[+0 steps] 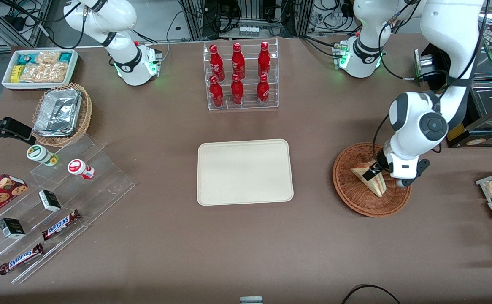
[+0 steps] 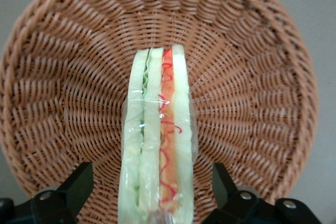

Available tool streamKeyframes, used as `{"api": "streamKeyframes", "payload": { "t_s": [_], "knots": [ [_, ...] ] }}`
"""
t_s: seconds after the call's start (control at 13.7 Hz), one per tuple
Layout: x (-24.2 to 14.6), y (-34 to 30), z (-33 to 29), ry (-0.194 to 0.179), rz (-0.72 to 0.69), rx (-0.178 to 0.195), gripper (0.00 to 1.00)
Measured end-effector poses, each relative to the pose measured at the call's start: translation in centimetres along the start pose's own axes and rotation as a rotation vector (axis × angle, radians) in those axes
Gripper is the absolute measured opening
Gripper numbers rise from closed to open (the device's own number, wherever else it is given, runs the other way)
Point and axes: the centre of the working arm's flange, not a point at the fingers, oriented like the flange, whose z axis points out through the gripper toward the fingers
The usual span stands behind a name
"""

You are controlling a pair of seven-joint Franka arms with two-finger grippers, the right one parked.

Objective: Place sandwich from basket to tray
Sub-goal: 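Close the left gripper on the wrapped sandwich's crust edge, then lift the sandwich and carry it with the left gripper over the tray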

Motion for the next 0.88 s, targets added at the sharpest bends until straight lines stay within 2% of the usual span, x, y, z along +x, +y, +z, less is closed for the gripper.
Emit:
{"api": "streamKeyframes", "payload": {
  "t_s": [0.15, 0.22, 0.36, 0.51, 0.66, 0.8, 0.88],
  "knots": [
    [0.0, 0.0, 1.2, -0.008, -0.028, 0.004, 0.93],
    [0.0, 0.0, 1.2, -0.008, -0.039, 0.004, 0.84],
    [0.0, 0.3, 0.6, -0.006, -0.036, 0.005, 0.59],
    [-0.1, 1.2, -1.1, -0.004, 0.009, 0.047, 0.39],
    [-0.6, 3.1, -3.9, 0.004, 0.081, 0.099, 0.32],
    [-1.7, 6.1, -6.9, 0.006, 0.169, 0.113, 0.26],
    [-2.4, 7.7, -8.3, 0.005, 0.222, 0.117, 0.2]
  ]
}}
